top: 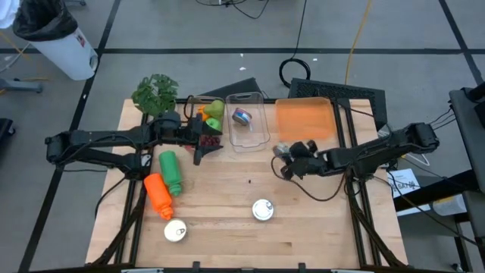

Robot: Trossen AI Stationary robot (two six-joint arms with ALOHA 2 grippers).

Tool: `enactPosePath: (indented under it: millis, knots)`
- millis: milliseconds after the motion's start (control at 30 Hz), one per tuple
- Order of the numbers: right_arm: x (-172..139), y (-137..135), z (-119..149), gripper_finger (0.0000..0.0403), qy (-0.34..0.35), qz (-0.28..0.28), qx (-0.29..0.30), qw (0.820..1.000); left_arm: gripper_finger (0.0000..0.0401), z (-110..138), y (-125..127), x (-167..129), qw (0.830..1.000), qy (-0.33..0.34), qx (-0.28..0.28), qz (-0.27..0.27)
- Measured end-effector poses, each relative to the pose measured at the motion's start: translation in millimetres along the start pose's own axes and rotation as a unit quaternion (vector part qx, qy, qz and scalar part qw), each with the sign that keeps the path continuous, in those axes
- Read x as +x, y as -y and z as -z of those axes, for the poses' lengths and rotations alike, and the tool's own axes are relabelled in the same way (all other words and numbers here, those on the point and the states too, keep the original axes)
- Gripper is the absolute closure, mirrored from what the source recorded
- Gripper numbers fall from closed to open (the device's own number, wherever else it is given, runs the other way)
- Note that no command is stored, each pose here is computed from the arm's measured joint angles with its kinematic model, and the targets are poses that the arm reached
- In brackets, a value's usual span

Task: Pick & Place Food Item
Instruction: Put the right green tuna can into the right transparent bin

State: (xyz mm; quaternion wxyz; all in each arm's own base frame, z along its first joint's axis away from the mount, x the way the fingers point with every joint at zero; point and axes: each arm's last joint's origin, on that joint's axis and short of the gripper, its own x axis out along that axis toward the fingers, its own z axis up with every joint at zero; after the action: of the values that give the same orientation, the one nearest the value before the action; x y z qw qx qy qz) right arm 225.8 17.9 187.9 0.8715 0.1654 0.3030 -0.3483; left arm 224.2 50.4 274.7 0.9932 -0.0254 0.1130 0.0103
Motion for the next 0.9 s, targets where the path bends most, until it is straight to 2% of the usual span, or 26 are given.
enactPosePath:
  millis: [133, 200, 267, 433, 533, 800, 900]
  knots:
    - [-8, -10, -21, 0.0260, 0.083, -0.057, -0.125, 0.987, 0.0148, -3, 5, 15, 0.999, 0.040, 0.019, 0.027]
    - [-11, -13, -30, 0.0260, 0.117, -0.093, -0.195, 0.969, 0.0148, -3, 6, 24, 0.997, 0.061, 0.036, 0.039]
    - [-10, -13, -40, 0.0260, 0.155, -0.121, -0.239, 0.951, 0.0148, 0, 7, 34, 0.995, 0.071, 0.047, 0.044]
    - [-5, -8, -61, 0.0260, 0.219, -0.211, -0.263, 0.916, 0.0148, 6, 4, 58, 0.995, 0.075, 0.038, 0.046]
    - [-2, -3, -69, 0.0260, 0.237, -0.240, -0.264, 0.903, 0.0148, 6, 1, 72, 0.997, 0.066, 0.020, 0.044]
    - [4, 3, -75, 0.0260, 0.244, -0.273, -0.262, 0.893, 0.0147, 1, 7, 95, 0.998, 0.033, 0.018, 0.058]
    - [4, 2, -77, 0.0260, 0.253, -0.273, -0.262, 0.890, 0.0134, -2, 12, 97, 0.998, 0.028, 0.031, 0.041]
